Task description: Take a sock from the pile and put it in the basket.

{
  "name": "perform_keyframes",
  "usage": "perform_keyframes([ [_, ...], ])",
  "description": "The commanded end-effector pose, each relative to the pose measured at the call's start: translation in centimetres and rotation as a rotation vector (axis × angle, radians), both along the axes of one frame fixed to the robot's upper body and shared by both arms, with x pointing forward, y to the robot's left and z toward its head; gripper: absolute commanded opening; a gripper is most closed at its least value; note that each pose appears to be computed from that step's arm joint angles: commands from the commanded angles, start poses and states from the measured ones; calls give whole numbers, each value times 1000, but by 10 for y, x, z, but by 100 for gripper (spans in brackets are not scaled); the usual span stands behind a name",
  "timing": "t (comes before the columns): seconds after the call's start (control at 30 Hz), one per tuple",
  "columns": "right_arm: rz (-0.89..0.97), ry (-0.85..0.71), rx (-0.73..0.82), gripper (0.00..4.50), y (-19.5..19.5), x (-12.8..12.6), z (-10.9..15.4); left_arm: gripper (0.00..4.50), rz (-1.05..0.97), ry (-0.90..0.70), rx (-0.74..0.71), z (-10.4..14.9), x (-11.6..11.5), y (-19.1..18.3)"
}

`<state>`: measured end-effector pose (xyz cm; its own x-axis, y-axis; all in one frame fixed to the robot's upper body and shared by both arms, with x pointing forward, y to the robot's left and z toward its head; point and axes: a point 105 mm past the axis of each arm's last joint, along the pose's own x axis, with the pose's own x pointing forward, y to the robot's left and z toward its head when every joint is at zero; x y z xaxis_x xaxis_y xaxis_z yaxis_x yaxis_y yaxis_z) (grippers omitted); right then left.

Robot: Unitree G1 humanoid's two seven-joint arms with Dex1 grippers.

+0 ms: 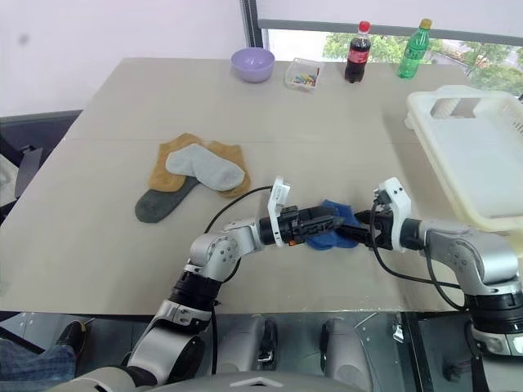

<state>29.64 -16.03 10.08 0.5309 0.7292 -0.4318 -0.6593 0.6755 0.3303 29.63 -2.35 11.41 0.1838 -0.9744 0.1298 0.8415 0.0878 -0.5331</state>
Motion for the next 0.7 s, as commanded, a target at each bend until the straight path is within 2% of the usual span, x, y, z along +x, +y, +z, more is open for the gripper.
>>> perform_keyframes([
  [0.03,17,64,28,372,5,-3,-11,345,9,-18,-17,3,1,0],
  [0.17,40,72,56,195,10,-5,-8,345,21,-20,-18,3,2,1],
  [0.27,54,80,67,38,12,-7,-8,345,36,-28,-18,3,4,2],
  [0.3,54,82,74,5,13,-7,-7,345,47,-34,-19,4,6,2],
  [0.4,56,87,87,5,14,-7,-6,345,96,-64,-20,7,13,4],
  [0.5,16,75,81,5,9,-3,-5,345,224,-236,12,22,26,19],
  [0.7,-72,30,106,5,1,8,5,345,257,-582,158,22,14,45],
])
